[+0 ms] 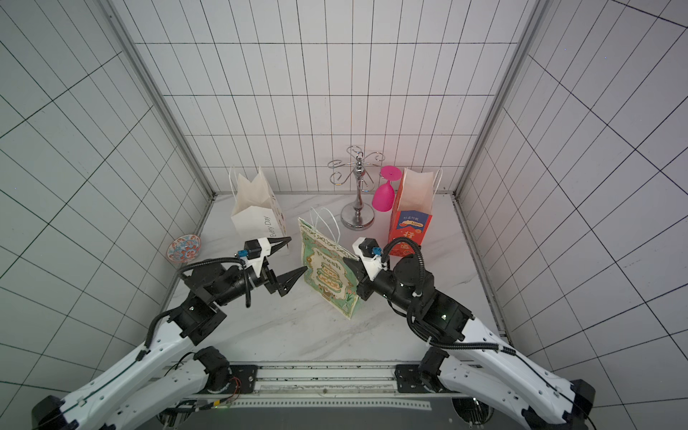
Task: Put away the paper bag
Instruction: Press the paper bag.
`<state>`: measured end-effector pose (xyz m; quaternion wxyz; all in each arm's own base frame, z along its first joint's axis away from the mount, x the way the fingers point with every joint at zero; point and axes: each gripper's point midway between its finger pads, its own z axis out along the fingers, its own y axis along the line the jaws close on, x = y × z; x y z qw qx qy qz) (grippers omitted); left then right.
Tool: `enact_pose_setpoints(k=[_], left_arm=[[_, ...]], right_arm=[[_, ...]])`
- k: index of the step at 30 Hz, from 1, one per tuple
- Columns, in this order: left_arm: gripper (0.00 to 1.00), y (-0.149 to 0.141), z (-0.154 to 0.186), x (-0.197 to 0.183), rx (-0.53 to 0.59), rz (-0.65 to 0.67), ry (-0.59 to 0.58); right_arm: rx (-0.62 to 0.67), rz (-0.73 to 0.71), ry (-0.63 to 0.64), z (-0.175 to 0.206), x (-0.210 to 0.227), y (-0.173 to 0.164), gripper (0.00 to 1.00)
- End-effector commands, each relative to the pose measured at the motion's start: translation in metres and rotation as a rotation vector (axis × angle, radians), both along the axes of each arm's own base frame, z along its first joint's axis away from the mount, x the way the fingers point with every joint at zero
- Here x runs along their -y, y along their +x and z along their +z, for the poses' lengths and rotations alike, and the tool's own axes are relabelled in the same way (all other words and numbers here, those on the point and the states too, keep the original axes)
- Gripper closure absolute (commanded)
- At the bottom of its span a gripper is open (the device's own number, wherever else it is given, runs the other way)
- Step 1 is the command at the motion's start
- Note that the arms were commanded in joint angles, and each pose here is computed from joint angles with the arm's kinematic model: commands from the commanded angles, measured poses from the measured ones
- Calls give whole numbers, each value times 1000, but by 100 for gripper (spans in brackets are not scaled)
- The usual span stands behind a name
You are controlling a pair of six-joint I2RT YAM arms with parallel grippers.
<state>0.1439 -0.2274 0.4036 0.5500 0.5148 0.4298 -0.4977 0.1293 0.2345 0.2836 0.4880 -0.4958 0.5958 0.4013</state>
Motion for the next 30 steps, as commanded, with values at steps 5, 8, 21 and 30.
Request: enact_pose_setpoints(k=[5, 8, 21, 30], left_arm=[[100, 10, -38, 10, -53, -6, 64], [100, 7, -52, 16, -66, -30, 87], [100, 10, -84, 23, -92, -36, 141], [79, 19, -85, 25, -101, 8, 152]], right_arm=[[109, -55, 84, 53, -1, 11, 33], [123, -73, 76, 63, -3, 20, 40], [129, -11, 116, 81, -1, 2, 52], [129, 80, 71, 72, -4, -12, 100]])
